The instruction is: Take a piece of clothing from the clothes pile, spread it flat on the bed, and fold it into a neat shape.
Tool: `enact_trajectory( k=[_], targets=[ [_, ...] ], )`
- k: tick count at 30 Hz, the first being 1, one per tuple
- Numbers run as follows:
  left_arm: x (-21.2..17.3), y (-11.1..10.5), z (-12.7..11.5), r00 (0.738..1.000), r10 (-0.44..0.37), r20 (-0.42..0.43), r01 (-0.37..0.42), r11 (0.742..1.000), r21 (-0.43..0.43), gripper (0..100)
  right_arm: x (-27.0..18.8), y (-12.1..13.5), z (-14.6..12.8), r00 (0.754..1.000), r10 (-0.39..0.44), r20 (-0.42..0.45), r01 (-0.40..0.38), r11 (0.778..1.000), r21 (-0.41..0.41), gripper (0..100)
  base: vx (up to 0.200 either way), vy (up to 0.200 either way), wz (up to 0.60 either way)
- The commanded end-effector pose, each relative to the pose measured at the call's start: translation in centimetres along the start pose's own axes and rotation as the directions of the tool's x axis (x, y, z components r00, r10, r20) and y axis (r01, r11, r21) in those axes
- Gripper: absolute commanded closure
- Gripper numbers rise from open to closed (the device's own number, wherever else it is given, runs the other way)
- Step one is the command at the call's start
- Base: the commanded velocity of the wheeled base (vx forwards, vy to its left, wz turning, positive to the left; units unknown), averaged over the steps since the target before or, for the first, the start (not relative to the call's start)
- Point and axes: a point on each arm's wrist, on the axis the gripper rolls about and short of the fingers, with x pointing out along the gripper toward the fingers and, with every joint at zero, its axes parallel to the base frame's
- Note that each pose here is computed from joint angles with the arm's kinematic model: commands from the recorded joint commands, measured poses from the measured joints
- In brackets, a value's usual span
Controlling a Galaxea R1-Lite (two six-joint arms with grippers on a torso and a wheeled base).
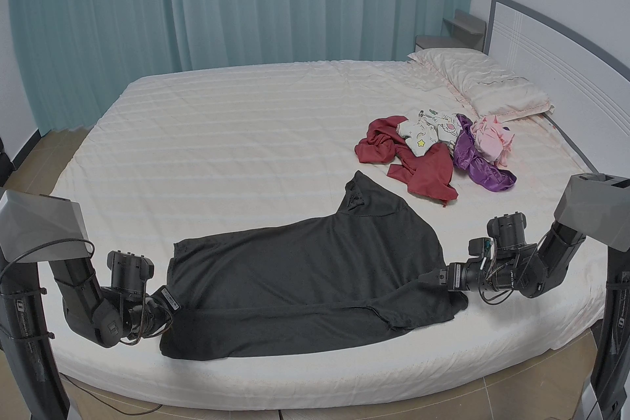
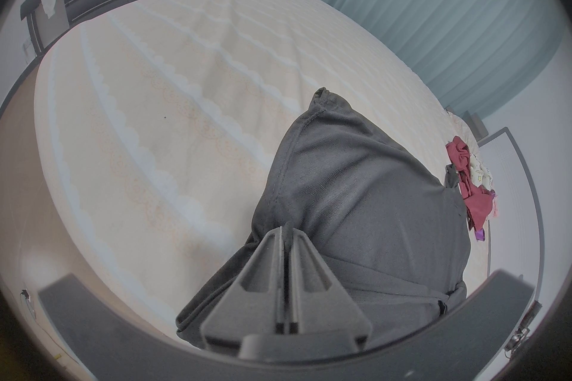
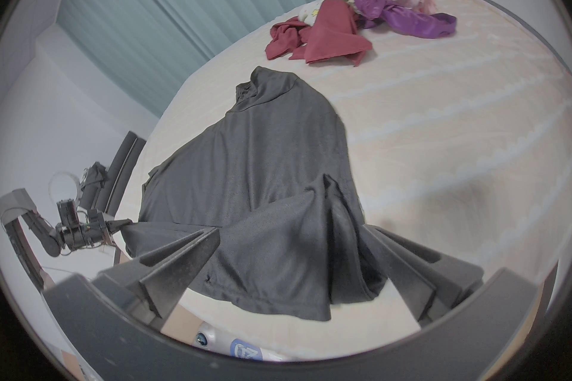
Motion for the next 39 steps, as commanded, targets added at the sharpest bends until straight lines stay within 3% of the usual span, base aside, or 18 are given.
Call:
enact_trajectory(
  k=[1, 8, 9, 23, 33, 39],
  targets=[
    [0.0, 0.0, 0.0, 1.0, -0.001, 0.0, 0.001, 1.0, -0.006, 100, 1.6, -0.7, -0.4, 1.0, -0.003, -0.016, 0.003, 1.0, -0.003, 0, 0.0, 0.0, 0.0],
    [0.0, 0.0, 0.0, 1.0, -0.001, 0.0, 0.001, 1.0, -0.007, 100, 2.7, -1.0, -0.1, 1.0, -0.003, -0.009, 0.003, 1.0, -0.007, 0, 0.0, 0.0, 0.0],
    [0.0, 0.0, 0.0, 1.0, -0.001, 0.0, 0.001, 1.0, -0.007, 100, 2.9, -1.0, -0.2, 1.0, -0.003, -0.012, 0.003, 1.0, -0.008, 100, 0.0, 0.0, 0.0],
    [0.1, 0.1, -0.1, 1.0, 0.007, -0.004, -0.008, 1.0, -0.018, 100, 2.9, -1.5, 0.6, 1.0, -0.008, 0.023, 0.008, 1.0, 0.0, 100, 0.0, 0.0, 0.0],
    [0.6, 0.3, -0.1, 1.0, 0.021, -0.008, -0.021, 1.0, -0.021, 100, 1.8, -1.8, 2.8, 0.99, -0.021, 0.137, 0.023, 1.0, -0.013, 100, 0.0, 0.0, 0.0],
    [0.8, 0.3, 0.0, 1.0, 0.02, -0.007, -0.02, 1.0, -0.024, 100, 2.1, -1.7, 3.0, 0.988, -0.018, 0.155, 0.022, 0.999, -0.023, 100, 0.0, 0.0, 0.0]
  ],
)
